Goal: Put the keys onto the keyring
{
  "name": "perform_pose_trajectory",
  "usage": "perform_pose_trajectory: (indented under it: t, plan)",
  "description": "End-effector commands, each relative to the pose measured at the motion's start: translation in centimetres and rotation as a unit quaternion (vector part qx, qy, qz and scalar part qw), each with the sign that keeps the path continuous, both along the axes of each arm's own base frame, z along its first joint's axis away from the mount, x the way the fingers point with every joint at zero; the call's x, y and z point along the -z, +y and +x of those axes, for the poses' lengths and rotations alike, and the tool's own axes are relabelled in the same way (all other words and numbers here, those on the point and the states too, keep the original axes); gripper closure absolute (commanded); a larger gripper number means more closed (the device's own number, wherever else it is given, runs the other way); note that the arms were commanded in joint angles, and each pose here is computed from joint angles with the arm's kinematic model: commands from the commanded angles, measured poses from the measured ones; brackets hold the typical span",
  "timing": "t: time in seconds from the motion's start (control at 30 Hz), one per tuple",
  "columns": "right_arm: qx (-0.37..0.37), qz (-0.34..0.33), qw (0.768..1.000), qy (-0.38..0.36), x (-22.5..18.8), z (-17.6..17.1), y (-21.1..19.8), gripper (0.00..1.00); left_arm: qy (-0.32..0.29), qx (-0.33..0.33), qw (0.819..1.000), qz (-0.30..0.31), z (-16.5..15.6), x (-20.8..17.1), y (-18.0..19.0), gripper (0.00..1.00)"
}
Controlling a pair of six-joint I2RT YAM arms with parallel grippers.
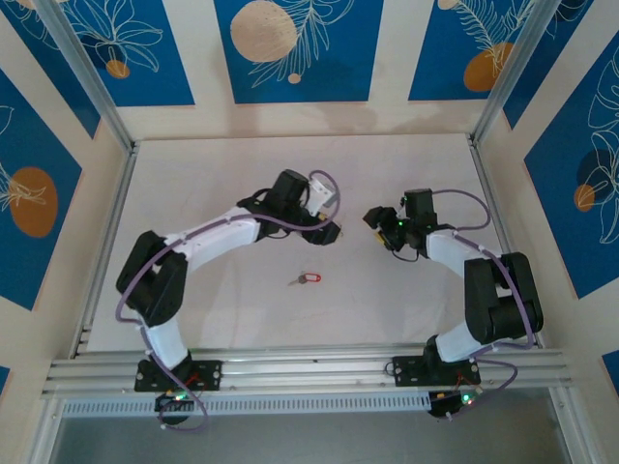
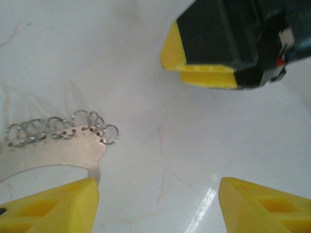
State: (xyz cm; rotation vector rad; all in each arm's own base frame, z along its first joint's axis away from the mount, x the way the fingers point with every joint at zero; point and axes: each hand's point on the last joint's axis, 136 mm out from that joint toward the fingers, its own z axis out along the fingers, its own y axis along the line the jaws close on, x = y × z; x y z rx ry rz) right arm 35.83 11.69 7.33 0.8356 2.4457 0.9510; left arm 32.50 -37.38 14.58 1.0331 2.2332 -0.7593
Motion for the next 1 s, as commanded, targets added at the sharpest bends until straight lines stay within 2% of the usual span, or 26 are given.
perform_pose_trajectory:
  t: [0.0, 0.17, 0.43, 0.97]
  plan:
    - [0.004, -0.038, 0.999, 0.028, 1.9, -2.1, -1.9, 0.39, -0.004, 0.041, 0.994, 0.099, -0.9, 2.9, 0.3, 0.34]
    - [0.018, -0.05, 0.998, 0.045, 3.4, -3.4, -3.2, 0.38, 0.008, 0.075, 0.987, 0.145, -1.0, 4.6, -1.6, 0.38]
    - [0.021, -0.048, 0.997, 0.053, 4.3, -4.0, -3.4, 0.38, -0.017, 0.105, 0.972, 0.208, -0.6, 6.7, -3.5, 0.49]
    - [0.018, -0.037, 0.998, 0.055, 4.5, -3.8, -2.9, 0.39, -0.031, 0.126, 0.965, 0.23, 0.8, 8.0, -5.6, 0.63]
